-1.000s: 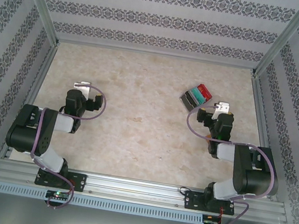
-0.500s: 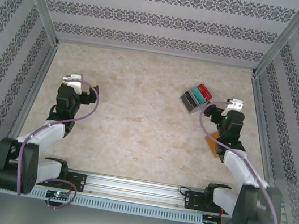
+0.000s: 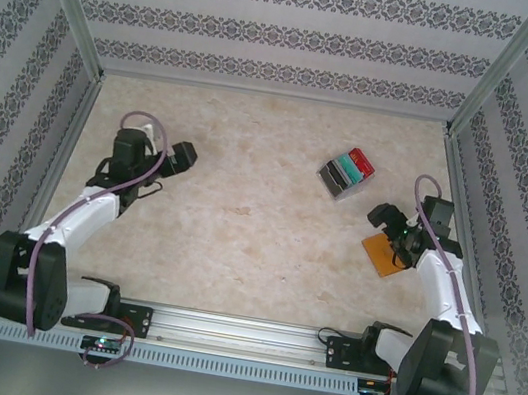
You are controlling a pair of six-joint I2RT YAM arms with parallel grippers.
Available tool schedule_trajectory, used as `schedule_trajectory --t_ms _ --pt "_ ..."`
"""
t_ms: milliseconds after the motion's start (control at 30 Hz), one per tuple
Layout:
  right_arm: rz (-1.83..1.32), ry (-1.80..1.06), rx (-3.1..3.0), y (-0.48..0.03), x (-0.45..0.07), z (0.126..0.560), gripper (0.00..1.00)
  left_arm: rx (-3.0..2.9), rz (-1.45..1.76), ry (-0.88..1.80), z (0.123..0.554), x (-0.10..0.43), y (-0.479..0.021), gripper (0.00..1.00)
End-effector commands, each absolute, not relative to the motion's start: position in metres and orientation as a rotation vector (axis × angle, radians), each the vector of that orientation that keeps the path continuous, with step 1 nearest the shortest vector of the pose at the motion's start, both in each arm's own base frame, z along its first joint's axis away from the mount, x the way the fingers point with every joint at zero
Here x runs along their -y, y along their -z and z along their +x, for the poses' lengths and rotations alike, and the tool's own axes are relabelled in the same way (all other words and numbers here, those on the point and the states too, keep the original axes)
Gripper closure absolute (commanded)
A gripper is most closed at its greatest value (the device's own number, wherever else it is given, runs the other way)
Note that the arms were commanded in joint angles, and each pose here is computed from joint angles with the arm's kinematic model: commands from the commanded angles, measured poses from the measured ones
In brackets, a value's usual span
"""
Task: Put the credit cards into the card holder
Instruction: Move the card holder to the center of the table.
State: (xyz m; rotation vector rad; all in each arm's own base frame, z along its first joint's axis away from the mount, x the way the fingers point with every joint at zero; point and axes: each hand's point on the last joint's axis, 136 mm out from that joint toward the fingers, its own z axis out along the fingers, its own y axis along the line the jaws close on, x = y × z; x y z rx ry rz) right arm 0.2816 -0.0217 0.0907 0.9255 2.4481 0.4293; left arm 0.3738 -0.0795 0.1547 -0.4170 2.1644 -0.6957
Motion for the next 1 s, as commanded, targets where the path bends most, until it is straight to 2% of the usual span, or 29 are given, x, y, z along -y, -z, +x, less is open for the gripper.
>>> schedule_trajectory --t_ms 0,100,267,367,500,600,767,867,967 --pt "1.101 -0.24 -2.479 -0.083 0.041 0.251 0.02 -2.212 -0.328 0.822 0.367 0.122 -0.165 0.01" --pt "1.055 -0.295 -2.47 -0.086 0.035 0.26 0.02 -2.238 -0.29 0.785 0.367 0.137 -0.159 0.01" --pt "1.266 -0.136 -2.49 -0.066 0.056 0.259 0.02 -2.254 -0.282 0.784 0.37 0.145 -0.155 0.01" --pt "1.261 -0.299 -2.532 -0.057 0.033 0.279 0.02 -2.263 -0.271 0.776 0.369 0.146 -0.155 0.01" --pt "1.304 -0.23 -2.549 -0.047 0.018 0.285 0.02 -2.251 -0.269 0.756 0.367 0.143 -0.158 0.01" --pt "1.349 -0.364 -2.572 -0.038 -0.012 0.286 0.02 -2.265 -0.272 0.727 0.366 0.139 -0.158 0.01" --pt "1.437 -0.438 -2.59 -0.009 -0.056 0.252 0.07 -2.269 -0.263 0.659 0.363 0.131 -0.162 0.01" --pt "1.421 -0.555 -2.553 -0.013 -0.092 0.251 0.08 -2.26 -0.249 0.675 0.362 0.133 -0.165 0.01" --pt "1.288 -0.746 -2.497 -0.038 -0.14 0.269 0.11 -2.261 -0.244 0.723 0.366 0.14 -0.165 0.01"
